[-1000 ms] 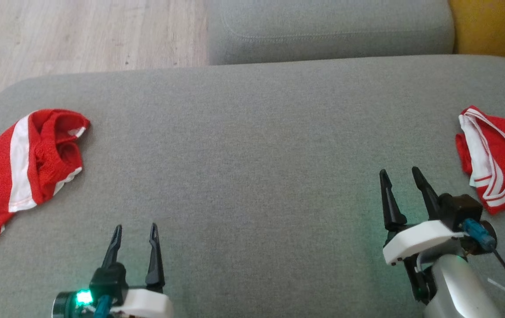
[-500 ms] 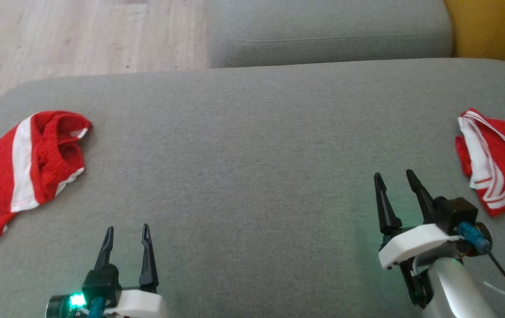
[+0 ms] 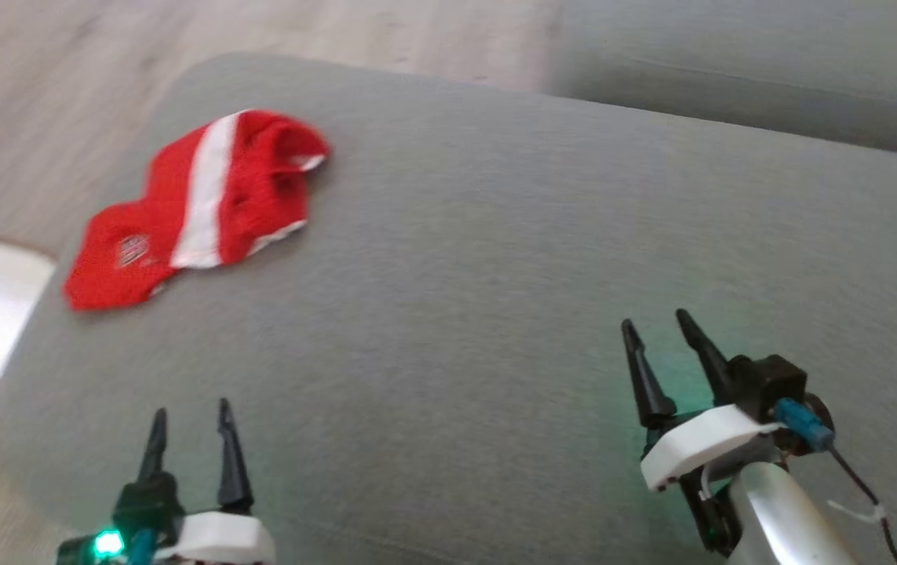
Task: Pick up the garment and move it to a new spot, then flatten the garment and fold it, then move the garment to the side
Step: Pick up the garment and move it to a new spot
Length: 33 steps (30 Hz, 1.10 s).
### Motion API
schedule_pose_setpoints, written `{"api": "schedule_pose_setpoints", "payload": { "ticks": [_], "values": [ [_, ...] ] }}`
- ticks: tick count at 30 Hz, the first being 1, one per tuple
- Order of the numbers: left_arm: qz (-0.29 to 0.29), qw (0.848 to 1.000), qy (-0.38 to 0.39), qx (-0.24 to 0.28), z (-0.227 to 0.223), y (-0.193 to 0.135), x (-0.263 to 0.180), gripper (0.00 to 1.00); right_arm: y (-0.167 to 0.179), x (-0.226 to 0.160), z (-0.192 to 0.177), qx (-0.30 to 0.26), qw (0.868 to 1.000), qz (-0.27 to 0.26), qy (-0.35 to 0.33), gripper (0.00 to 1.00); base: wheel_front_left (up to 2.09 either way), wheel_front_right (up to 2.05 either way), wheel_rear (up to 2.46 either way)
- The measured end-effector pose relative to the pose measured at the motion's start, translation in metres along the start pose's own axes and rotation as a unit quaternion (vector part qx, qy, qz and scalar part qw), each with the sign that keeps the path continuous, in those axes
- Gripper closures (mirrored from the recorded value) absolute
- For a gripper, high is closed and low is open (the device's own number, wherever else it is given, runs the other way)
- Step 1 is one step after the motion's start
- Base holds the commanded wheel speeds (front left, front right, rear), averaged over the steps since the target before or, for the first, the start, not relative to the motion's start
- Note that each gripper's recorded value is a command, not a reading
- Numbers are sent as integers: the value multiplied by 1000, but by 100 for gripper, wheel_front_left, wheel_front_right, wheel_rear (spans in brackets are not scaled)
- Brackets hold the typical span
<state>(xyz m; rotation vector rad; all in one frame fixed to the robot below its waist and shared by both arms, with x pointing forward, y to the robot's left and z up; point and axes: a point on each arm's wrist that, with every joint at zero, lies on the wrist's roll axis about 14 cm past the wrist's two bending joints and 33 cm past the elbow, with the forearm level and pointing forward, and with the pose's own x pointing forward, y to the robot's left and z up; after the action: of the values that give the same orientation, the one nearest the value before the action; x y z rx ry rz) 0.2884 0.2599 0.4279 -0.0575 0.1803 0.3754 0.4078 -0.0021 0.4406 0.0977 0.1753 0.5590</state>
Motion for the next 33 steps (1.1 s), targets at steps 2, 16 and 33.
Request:
{"api": "schedule_pose_setpoints", "payload": {
  "ticks": [2, 16, 33],
  "values": [
    [37, 999, 3, -4, -3, 23, -8, 0, 19, 9, -5, 0, 1000, 30, 8, 0, 0, 0, 0],
    [157, 987, 23, -26, -13, 112, -22, 0, 51, 34, -16, 0, 996, 87, 22, 0, 0, 0, 0],
    [31, 998, -7, 47, 63, 78, 164, 0, -12, 56, -20, 7, 1000, 29, 3, 0, 0, 0, 0]
  ]
}}
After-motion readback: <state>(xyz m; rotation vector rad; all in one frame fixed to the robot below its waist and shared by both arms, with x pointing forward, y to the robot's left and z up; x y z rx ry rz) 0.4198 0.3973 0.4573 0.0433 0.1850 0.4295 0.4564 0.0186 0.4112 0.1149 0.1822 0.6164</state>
